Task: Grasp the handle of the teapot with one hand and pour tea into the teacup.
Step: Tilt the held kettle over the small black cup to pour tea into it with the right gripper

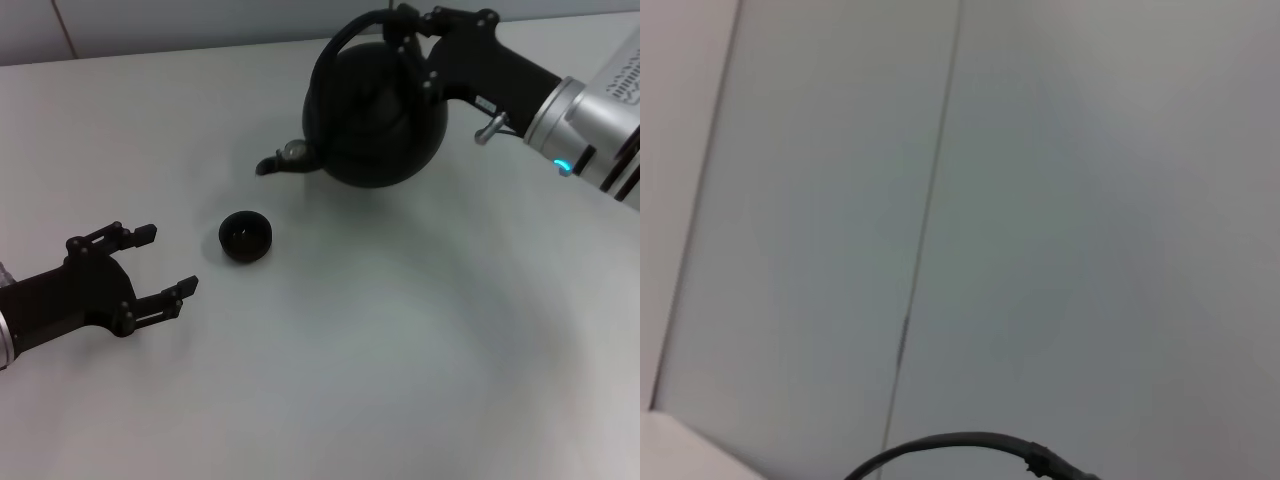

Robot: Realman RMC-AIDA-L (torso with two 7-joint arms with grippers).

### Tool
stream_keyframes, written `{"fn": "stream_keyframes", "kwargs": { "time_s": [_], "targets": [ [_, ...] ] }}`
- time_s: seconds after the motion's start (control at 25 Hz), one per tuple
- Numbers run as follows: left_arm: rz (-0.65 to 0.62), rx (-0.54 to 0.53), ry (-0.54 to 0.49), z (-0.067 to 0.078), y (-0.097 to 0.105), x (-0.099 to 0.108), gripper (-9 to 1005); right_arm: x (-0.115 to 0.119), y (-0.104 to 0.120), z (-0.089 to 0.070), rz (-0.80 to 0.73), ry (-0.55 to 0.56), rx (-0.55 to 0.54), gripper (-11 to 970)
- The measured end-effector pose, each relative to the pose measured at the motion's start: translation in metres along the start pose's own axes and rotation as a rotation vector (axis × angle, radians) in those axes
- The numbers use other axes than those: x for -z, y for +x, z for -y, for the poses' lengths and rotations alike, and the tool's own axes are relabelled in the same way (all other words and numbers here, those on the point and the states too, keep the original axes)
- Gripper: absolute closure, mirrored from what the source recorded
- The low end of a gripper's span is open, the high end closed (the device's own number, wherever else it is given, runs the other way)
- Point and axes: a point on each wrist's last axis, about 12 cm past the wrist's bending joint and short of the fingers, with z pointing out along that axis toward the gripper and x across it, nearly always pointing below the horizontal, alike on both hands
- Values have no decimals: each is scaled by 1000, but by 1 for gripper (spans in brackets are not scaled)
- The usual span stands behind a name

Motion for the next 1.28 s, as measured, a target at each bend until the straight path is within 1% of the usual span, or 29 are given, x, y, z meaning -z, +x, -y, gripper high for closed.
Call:
{"fn": "stream_keyframes", "kwargs": {
  "time_s": [0.32, 0.6, 1.28],
  "targets": [
    [1, -1, 1, 0, 0, 0, 190, -6, -1, -3, -16, -39, 46, 810],
    [1, -1, 1, 0, 0, 0, 190, -11, -5, -1, -11, -56, 70, 811],
    [0, 0, 1, 0, 0, 0, 190, -12, -8, 1, -21, -108, 118, 815]
  ]
}}
